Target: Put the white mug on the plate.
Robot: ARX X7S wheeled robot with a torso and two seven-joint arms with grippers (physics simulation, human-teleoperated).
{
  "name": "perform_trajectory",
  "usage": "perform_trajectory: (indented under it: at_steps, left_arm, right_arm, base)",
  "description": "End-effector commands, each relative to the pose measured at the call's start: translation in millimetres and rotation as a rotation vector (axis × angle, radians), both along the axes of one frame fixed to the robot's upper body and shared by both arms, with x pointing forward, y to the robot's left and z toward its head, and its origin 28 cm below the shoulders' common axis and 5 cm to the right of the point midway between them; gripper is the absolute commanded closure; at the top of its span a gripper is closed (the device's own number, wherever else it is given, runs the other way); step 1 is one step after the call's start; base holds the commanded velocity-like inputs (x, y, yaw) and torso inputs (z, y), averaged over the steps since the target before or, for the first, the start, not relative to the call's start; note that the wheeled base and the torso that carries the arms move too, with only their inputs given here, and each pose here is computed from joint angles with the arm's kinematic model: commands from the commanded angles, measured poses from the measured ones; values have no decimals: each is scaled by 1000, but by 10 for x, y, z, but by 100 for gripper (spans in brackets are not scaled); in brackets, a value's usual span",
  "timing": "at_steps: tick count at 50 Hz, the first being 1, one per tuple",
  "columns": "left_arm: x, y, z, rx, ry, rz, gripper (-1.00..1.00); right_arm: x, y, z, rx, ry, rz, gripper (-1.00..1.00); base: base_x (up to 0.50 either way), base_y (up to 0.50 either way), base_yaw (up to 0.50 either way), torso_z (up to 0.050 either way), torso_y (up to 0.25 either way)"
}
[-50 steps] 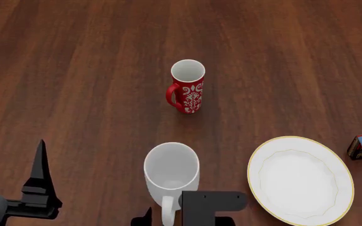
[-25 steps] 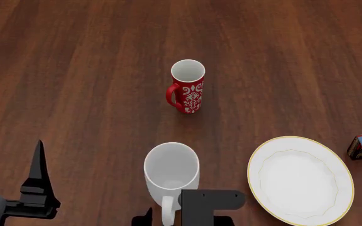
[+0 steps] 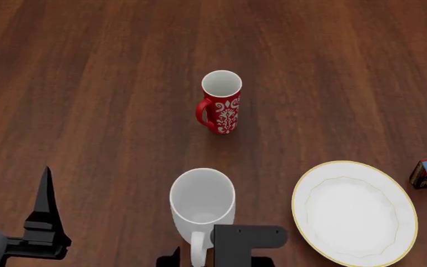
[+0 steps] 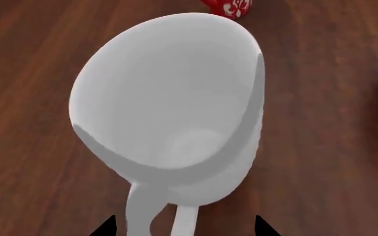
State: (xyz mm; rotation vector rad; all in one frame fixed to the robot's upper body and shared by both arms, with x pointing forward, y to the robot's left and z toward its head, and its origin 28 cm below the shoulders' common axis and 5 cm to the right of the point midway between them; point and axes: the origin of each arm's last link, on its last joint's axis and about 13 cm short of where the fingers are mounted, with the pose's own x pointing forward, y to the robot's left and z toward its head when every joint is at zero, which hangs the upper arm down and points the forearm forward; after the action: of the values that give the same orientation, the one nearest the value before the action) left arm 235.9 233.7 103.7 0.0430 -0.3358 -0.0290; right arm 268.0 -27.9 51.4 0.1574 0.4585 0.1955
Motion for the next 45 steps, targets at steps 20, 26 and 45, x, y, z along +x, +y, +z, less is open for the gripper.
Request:
perform_trajectory:
  at_steps: [20, 26, 45]
  left_arm:
    - [8, -22, -11, -1, 4, -10, -100]
    - [8, -24, -21, -2, 6, -12, -100]
    - [-10, -25, -12, -6, 1, -14, -100]
  right_arm:
    - [-10, -4, -17, -30, -4, -9, 100]
    - [-13, -17, -17, -47, -15, -20, 100]
    - [-100, -204, 472, -142, -201, -80, 100]
  base:
    - [2, 0, 0, 0, 0]
    - [0, 0, 0, 0, -3]
    - [0, 0, 0, 0, 0]
